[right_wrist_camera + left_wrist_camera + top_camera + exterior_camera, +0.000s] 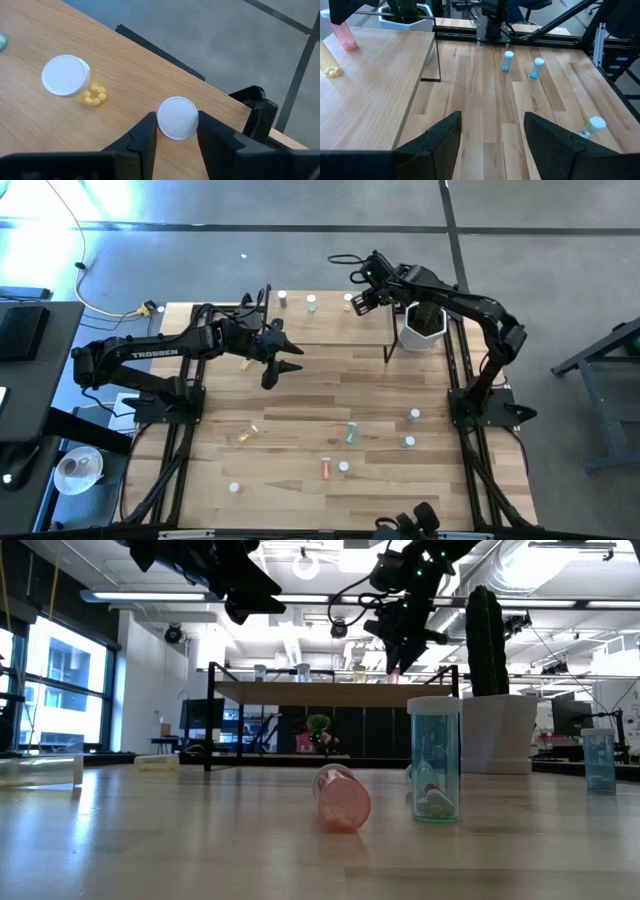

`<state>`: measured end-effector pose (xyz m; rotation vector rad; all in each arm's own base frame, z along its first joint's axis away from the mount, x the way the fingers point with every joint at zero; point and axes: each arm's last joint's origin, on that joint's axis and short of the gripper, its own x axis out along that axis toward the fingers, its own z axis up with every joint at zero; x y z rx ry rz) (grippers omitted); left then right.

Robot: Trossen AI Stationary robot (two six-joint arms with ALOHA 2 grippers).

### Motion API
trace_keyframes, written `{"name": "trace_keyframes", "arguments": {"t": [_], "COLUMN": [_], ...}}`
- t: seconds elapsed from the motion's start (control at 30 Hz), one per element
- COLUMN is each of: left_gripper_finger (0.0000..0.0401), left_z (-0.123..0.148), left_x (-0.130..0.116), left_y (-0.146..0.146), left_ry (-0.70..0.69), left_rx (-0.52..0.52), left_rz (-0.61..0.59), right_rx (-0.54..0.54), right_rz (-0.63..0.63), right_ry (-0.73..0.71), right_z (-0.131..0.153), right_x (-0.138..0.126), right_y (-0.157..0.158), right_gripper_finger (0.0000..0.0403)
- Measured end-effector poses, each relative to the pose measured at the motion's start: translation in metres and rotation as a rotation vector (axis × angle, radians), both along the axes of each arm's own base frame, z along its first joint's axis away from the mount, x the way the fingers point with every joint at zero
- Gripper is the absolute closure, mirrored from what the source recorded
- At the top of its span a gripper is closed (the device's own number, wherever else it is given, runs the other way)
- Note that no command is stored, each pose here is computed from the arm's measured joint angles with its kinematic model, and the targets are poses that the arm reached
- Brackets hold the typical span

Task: Pick and place medicine bottles onto shelf by color
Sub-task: Adjust the pink pill bottle on the shelf

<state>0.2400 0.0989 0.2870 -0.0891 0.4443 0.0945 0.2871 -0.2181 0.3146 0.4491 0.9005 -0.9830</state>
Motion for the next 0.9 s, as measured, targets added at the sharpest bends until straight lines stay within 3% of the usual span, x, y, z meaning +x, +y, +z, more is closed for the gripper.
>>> {"name": "trace_keyframes", "arguments": {"t": [0.6, 0.9], "left_gripper_finger": [0.0197, 0.0197], "left_z": [0.0, 0.0], "left_x": [0.0, 0.0], "left_y": [0.0, 0.0], "left_ry": [0.003, 0.004], "left_rx": [-0.001, 0.0], "left_rz": [0.0, 0.004], "right_rx": [-0.026, -0.027], "right_rz": [0.014, 0.022], "right_ry": [0.125, 0.123], "right_z": [0.0, 0.0], "right_x": [-0.001, 0.0], "right_y": [0.017, 0.017], "right_gripper_finger": [0.0286, 0.0286]}}
